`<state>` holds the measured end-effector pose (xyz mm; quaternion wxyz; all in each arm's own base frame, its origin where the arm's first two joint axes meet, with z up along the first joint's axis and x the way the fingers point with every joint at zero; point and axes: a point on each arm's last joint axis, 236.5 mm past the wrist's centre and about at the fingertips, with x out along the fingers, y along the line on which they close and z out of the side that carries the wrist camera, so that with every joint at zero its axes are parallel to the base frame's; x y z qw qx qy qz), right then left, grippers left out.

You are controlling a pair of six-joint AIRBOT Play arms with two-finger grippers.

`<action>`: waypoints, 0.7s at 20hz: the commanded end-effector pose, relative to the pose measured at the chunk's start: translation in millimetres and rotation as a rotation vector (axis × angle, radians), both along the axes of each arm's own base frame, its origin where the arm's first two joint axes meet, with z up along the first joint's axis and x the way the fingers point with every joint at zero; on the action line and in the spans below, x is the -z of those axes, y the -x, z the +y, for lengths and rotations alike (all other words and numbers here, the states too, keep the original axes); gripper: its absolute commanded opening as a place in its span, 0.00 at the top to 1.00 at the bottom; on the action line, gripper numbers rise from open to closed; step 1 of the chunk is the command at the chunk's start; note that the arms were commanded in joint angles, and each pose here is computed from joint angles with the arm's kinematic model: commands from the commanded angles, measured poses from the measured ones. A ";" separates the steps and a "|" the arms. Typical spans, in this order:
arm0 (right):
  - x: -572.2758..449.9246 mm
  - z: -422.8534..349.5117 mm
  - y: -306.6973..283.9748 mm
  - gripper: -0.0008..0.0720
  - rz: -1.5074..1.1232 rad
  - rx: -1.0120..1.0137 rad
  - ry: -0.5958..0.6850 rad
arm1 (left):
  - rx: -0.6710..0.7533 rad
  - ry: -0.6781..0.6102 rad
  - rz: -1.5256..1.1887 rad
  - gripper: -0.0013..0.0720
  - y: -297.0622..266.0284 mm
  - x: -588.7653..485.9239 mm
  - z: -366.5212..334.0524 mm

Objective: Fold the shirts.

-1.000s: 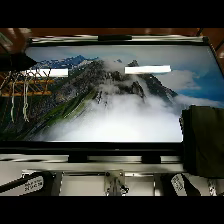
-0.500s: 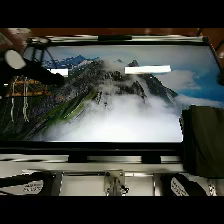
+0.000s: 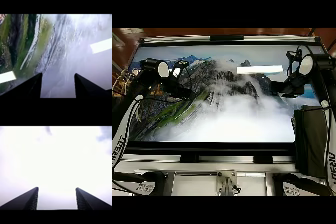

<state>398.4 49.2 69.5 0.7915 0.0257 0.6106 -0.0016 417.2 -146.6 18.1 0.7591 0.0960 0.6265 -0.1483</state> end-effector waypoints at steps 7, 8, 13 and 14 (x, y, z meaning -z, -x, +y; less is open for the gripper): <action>4.9 -1.4 0.6 0.17 0.016 -0.009 0.034 | -0.007 0.009 -0.006 0.30 -2.4 2.0 -4.2; 4.9 -1.4 0.5 0.18 0.015 -0.009 0.034 | -0.007 0.010 -0.008 0.30 -2.7 1.9 -4.4; 4.9 -1.4 0.5 0.18 0.015 -0.009 0.034 | -0.008 0.013 -0.017 0.30 -4.7 1.4 -5.3; 4.9 -1.4 0.5 0.17 0.015 -0.009 0.034 | -0.008 0.013 -0.017 0.30 -4.7 1.4 -5.3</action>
